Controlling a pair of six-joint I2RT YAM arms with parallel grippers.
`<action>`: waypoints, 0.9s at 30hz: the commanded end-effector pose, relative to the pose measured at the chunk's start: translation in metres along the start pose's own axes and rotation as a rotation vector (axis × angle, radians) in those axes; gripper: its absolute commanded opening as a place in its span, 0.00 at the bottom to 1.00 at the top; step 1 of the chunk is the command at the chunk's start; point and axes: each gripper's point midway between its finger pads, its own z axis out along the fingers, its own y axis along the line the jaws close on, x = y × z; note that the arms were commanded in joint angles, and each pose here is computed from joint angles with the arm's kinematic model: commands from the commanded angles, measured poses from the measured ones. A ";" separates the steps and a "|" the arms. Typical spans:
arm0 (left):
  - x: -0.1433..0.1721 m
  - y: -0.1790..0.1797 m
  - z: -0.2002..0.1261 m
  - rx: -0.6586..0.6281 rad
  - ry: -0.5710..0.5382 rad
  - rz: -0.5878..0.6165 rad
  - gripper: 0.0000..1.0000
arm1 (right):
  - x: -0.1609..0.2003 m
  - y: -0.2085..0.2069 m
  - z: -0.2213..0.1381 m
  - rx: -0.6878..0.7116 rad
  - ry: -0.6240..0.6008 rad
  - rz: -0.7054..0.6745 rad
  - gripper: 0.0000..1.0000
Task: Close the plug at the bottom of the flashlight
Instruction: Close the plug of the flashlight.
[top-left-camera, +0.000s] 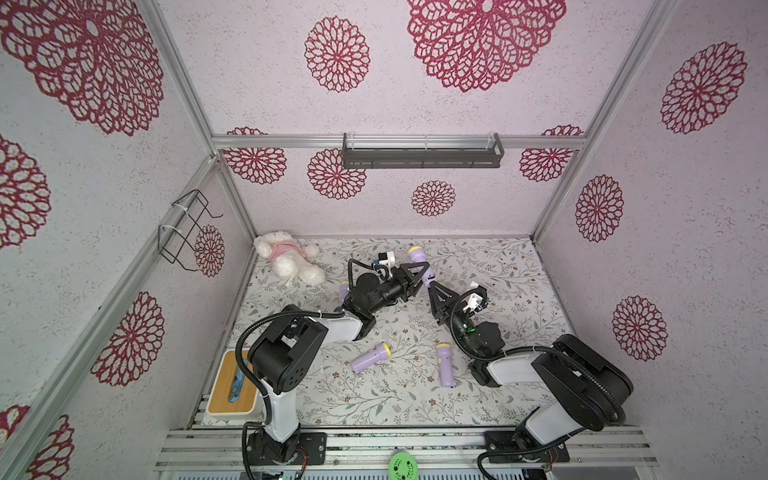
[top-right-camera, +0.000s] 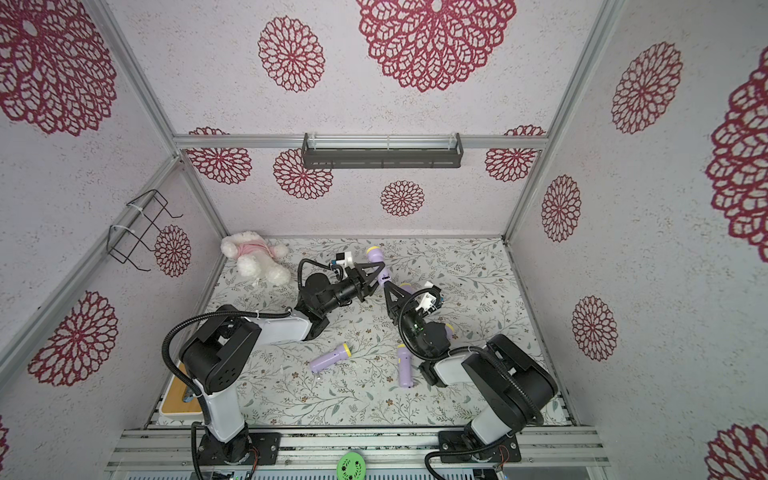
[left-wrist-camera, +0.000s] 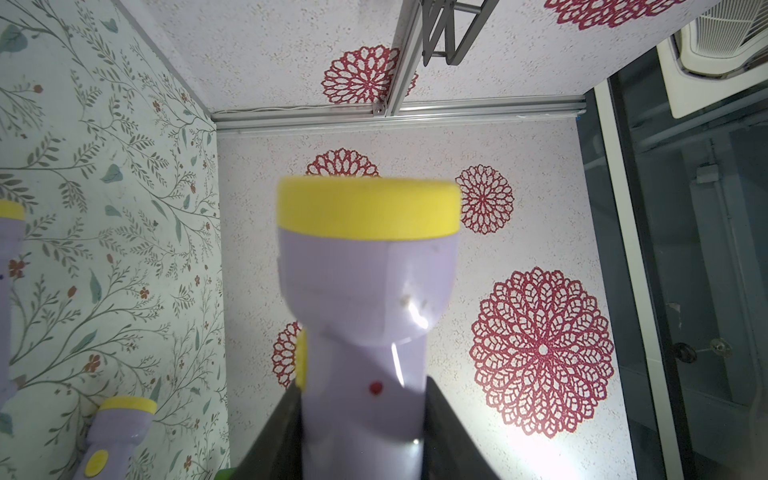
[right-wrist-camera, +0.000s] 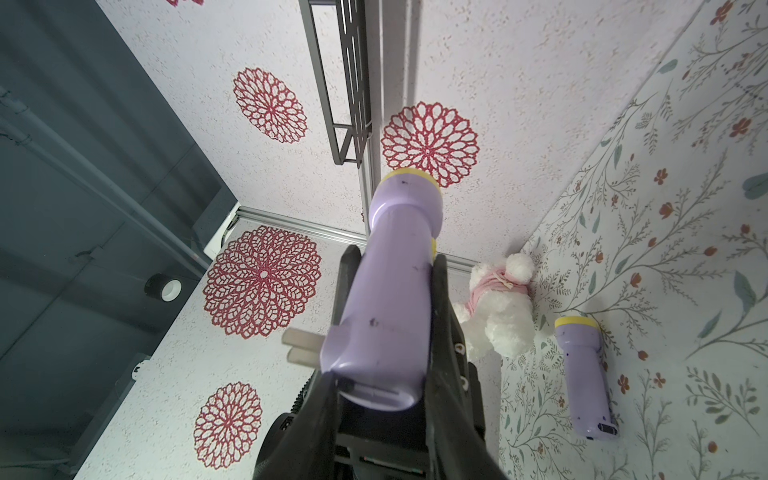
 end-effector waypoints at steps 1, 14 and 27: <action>0.013 -0.019 0.000 0.063 0.036 0.012 0.00 | -0.005 0.043 -0.003 -0.149 -0.023 0.007 0.36; 0.013 -0.022 0.000 0.068 0.036 0.014 0.00 | -0.004 0.044 -0.003 -0.152 -0.023 0.005 0.33; 0.015 -0.026 -0.001 0.070 0.040 0.017 0.00 | -0.006 0.042 -0.003 -0.146 -0.031 0.011 0.26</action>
